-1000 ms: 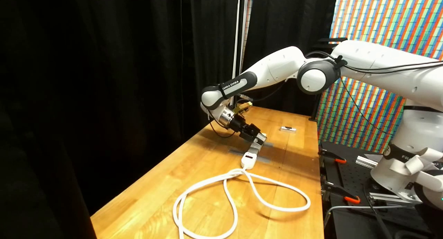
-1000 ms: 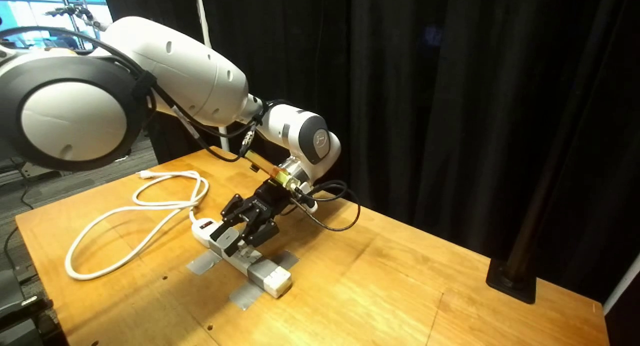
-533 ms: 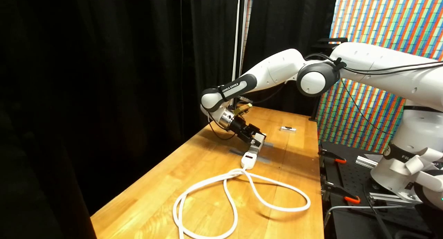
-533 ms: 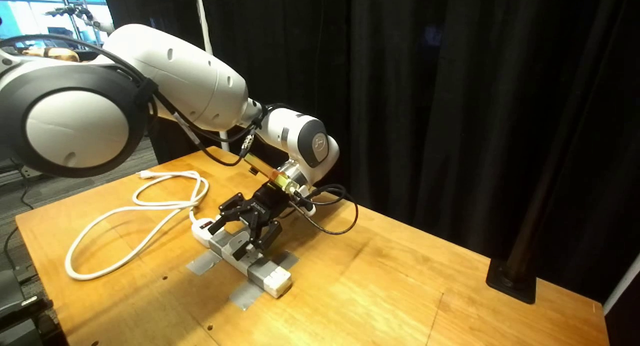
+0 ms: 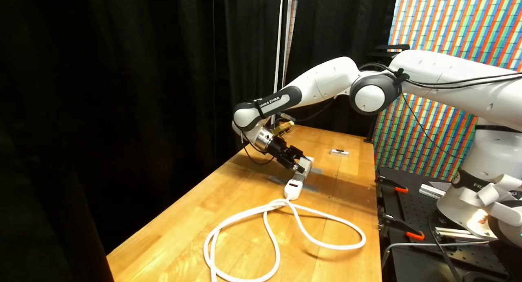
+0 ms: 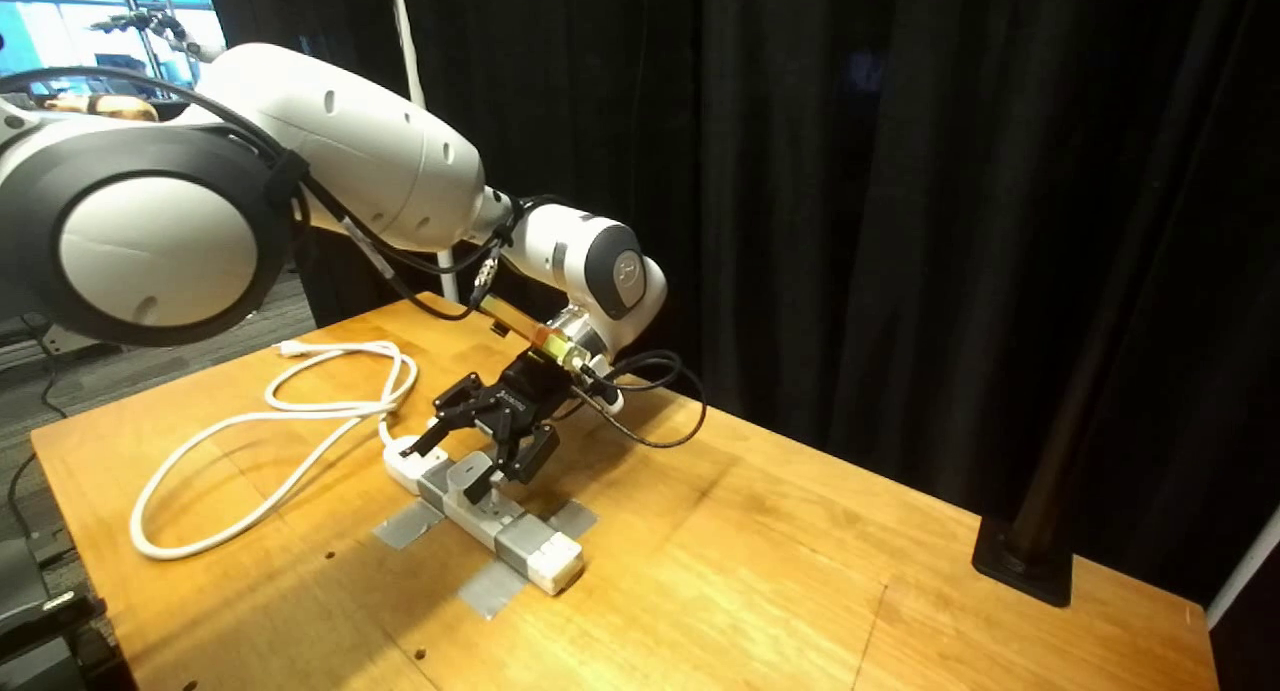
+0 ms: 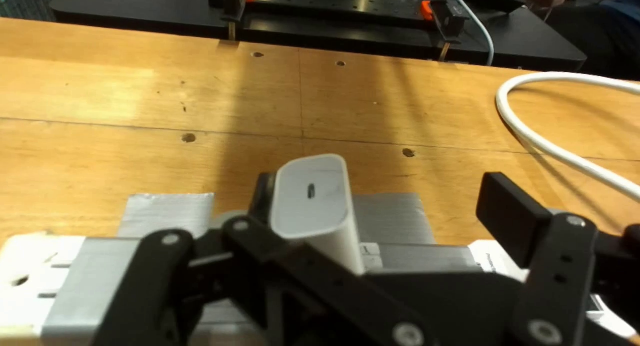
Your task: Plug the charger head into the adapter
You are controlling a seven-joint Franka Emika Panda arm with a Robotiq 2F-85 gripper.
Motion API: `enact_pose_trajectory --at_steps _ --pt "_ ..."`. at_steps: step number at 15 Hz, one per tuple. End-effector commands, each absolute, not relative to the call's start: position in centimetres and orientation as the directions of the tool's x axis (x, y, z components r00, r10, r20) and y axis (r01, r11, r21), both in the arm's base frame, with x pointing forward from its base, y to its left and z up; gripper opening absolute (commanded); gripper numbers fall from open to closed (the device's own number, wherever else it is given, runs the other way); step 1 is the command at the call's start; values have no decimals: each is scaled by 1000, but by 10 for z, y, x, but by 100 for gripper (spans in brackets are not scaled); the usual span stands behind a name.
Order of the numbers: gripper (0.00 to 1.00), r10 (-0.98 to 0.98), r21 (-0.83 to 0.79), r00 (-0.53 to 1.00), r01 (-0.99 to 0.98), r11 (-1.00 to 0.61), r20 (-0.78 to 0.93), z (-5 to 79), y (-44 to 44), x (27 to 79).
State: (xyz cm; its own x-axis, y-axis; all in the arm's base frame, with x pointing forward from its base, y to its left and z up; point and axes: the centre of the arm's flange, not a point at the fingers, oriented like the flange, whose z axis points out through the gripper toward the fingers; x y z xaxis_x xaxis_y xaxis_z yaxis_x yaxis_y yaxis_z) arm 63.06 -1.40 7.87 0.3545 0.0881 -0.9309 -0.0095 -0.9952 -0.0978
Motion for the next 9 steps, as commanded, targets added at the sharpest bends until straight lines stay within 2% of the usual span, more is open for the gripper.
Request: enact_pose_trajectory --at_steps 1,9 --pt "100 98 -98 354 18 -995 -930 89 -10 646" --pt "100 88 -86 389 24 -996 -917 104 -12 644"
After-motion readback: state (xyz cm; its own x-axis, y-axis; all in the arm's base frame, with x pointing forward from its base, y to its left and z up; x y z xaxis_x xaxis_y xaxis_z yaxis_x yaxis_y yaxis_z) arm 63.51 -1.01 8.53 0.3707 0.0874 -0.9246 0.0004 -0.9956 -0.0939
